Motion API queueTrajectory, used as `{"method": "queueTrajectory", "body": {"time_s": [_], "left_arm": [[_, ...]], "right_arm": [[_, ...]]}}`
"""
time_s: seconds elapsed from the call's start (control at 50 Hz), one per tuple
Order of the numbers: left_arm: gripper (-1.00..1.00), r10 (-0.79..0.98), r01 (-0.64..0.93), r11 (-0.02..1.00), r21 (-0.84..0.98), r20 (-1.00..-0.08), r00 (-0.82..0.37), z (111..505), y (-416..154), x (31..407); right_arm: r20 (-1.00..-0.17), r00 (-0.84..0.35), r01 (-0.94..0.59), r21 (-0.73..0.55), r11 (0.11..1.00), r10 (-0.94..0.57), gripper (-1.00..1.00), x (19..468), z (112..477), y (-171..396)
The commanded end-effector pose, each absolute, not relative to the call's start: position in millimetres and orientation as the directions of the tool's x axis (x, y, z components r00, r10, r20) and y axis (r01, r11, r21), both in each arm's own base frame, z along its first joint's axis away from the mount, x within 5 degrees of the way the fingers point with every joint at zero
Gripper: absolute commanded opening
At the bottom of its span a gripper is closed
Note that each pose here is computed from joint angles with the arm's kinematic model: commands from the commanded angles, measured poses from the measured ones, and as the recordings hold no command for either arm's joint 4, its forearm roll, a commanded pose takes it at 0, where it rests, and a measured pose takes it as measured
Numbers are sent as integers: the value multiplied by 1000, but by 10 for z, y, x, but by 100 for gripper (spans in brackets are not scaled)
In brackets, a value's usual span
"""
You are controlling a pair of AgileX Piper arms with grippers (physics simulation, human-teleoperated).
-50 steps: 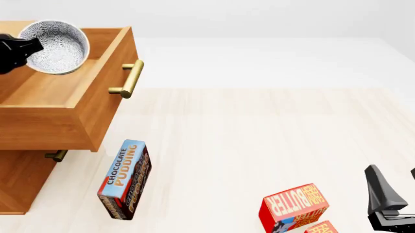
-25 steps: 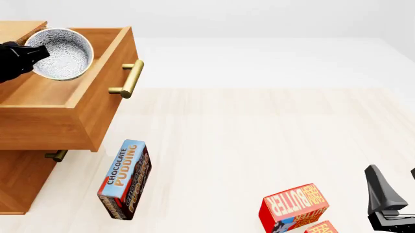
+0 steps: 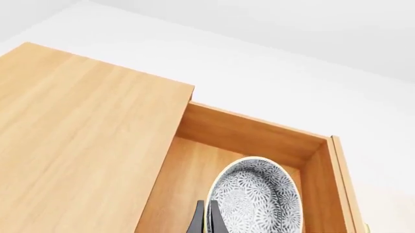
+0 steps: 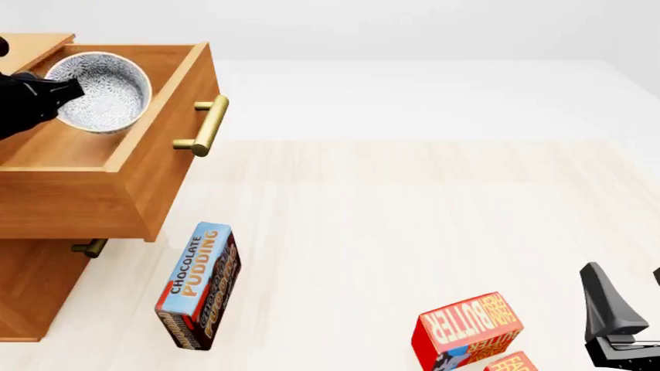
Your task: Put the bowl in the top drawer of the cabinet.
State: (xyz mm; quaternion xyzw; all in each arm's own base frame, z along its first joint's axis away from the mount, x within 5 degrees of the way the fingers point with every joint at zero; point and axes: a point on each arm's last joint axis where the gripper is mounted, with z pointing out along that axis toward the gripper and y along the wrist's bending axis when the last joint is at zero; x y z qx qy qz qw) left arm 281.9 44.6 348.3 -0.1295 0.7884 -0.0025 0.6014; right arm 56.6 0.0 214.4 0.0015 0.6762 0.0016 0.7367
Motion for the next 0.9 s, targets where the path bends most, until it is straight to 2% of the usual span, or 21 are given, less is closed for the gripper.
{"method": "queueTrajectory", "body": {"time_s": [0.02,0.24,0.26,0.72,0.84,0.9], "left_arm": [[-100,-246,-211,958,-195,-938,-246,3454,450,2830],[-100,-251,-232,954,-192,-934,-256,3395,515,2884],[100,-254,-230,953,-196,-933,-256,3405,505,2886],[100,-269,-206,954,-220,-928,-259,3449,405,2848],[100,-200,-193,968,-163,-960,-194,3610,428,2679],[100,-225,-188,964,-186,-951,-214,3582,392,2699]], "right_arm": [[-996,86,0,4,1000,4,100,566,2144,0],[-996,86,-1,4,1000,4,100,566,2144,0],[-996,86,-1,4,1000,4,100,566,2144,0],[-996,86,0,4,1000,4,100,566,2144,0],[-996,86,0,4,1000,4,100,566,2144,0],[-996,86,-1,4,1000,4,100,566,2144,0]]}}
